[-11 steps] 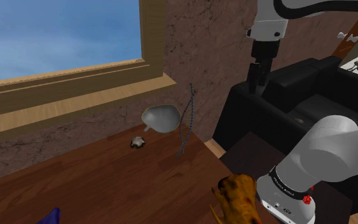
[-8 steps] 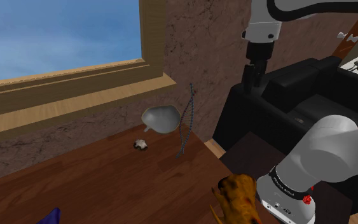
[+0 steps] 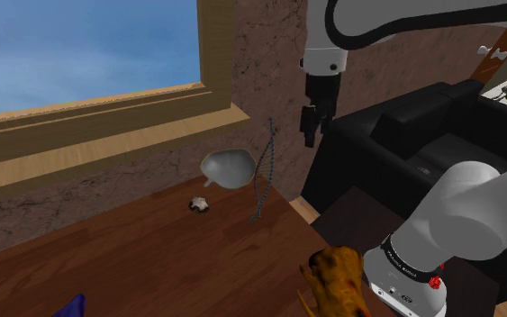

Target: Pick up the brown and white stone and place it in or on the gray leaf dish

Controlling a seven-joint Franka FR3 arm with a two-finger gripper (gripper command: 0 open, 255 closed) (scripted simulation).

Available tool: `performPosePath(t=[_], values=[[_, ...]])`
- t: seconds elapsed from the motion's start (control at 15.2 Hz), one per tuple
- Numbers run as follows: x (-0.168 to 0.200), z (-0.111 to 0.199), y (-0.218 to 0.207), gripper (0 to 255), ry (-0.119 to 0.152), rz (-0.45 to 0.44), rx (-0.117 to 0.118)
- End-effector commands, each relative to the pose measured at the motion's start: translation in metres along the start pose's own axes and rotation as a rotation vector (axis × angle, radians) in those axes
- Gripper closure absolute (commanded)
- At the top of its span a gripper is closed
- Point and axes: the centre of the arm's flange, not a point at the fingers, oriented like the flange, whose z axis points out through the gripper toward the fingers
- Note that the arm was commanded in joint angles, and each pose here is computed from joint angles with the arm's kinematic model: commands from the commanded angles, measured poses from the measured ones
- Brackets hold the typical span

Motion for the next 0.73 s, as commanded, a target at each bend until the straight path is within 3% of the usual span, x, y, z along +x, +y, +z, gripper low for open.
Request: performPosePath(t=[0.0,0.66], values=[[0.018,0.006,-0.017,0,-0.001,-0.017,0.003],[0.104,0.036,-0.112,0,-0.012,-0.103,0.010]])
